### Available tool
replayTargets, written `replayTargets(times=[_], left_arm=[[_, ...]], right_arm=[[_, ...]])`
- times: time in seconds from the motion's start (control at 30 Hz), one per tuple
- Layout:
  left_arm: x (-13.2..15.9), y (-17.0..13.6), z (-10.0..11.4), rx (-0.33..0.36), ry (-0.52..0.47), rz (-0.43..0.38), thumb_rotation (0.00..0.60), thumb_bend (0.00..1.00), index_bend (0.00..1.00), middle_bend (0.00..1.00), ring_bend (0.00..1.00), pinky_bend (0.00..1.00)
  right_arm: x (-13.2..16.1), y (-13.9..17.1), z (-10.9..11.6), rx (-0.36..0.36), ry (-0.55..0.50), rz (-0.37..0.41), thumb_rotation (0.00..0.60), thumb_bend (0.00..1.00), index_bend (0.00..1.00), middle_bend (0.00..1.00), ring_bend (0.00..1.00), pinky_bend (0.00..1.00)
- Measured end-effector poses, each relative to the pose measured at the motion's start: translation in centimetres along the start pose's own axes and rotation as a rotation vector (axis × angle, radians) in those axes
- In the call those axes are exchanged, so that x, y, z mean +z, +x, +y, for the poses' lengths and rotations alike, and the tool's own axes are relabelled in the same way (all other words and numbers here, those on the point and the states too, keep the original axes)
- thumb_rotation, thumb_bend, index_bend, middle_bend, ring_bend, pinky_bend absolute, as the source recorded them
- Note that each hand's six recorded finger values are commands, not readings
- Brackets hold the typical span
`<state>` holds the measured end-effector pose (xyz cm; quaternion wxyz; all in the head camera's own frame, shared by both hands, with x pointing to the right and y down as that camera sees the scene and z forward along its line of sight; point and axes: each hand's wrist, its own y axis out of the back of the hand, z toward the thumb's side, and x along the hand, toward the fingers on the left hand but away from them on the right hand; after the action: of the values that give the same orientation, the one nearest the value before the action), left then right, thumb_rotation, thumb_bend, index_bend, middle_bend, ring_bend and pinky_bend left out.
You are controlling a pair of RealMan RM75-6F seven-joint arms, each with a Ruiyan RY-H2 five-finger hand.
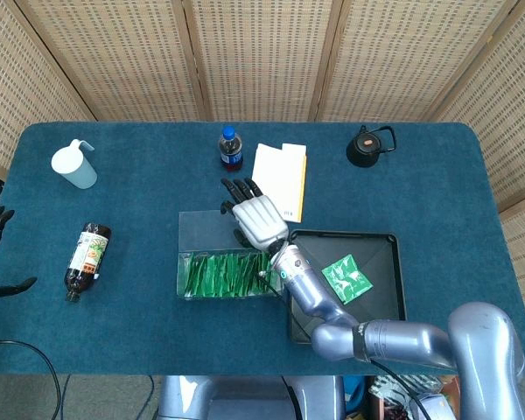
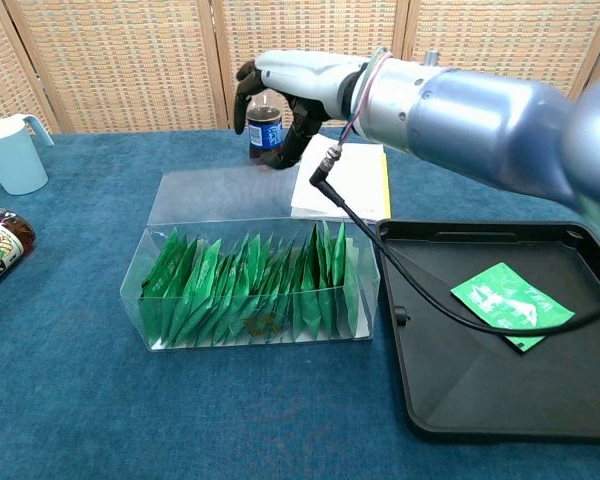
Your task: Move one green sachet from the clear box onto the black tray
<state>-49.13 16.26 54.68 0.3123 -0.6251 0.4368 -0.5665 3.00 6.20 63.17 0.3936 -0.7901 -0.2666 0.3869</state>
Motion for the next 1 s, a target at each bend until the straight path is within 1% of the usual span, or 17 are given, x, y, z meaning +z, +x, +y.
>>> replayTargets(times=[0.1, 0.2, 0.27, 0.4, 0.57, 0.83, 1.0], left_arm=[[0.1, 0.0, -0.1, -0.002, 0.007, -0.002, 0.600, 0.10, 0.00, 0.00, 0.00, 0.00], [0.2, 0.0, -0.2, -0.003, 0.011, -0.004, 0.600, 0.10, 0.00, 0.00, 0.00, 0.00], [0.3, 0.0, -0.2, -0.002, 0.011, -0.005, 0.600, 0.10, 0.00, 0.00, 0.00, 0.00], [0.4, -0.1, -0.3, -0.005, 0.013, -0.009, 0.600, 0.10, 0.00, 0.00, 0.00, 0.00], [0.6, -0.2, -0.3, -0.006, 0.013, -0.012, 0.600, 0.10, 0.00, 0.00, 0.00, 0.00], [0.7, -0.3, -0.2, -0.007, 0.008, -0.017, 0.600, 0.10, 0.00, 0.00, 0.00, 0.00], [0.7, -0.3, -0.2, -0.006, 0.007, -0.018, 0.600, 0.10, 0.00, 0.00, 0.00, 0.00]], right_arm=[[0.8, 1.5, -0.5, 0.023, 0.038, 0.090, 0.600, 0.44, 0.42, 0.03, 0.00, 0.00], [1.6, 3.5, -1.7, 0.073, 0.062, 0.169, 0.600, 0.44, 0.42, 0.04, 0.00, 0.00], [1.9, 4.8, -2.5, 0.109, 0.070, 0.206, 0.600, 0.44, 0.42, 0.04, 0.00, 0.00], [2.4, 6.2, -3.6, 0.148, 0.090, 0.247, 0.600, 0.44, 0.42, 0.04, 0.00, 0.00], [2.7, 6.8, -4.0, 0.158, 0.104, 0.261, 0.600, 0.44, 0.43, 0.04, 0.00, 0.00], [2.1, 6.8, -4.3, 0.158, 0.098, 0.236, 0.600, 0.44, 0.43, 0.04, 0.00, 0.00], [1.8, 6.6, -4.9, 0.165, 0.105, 0.226, 0.600, 0.44, 0.43, 0.04, 0.00, 0.00]])
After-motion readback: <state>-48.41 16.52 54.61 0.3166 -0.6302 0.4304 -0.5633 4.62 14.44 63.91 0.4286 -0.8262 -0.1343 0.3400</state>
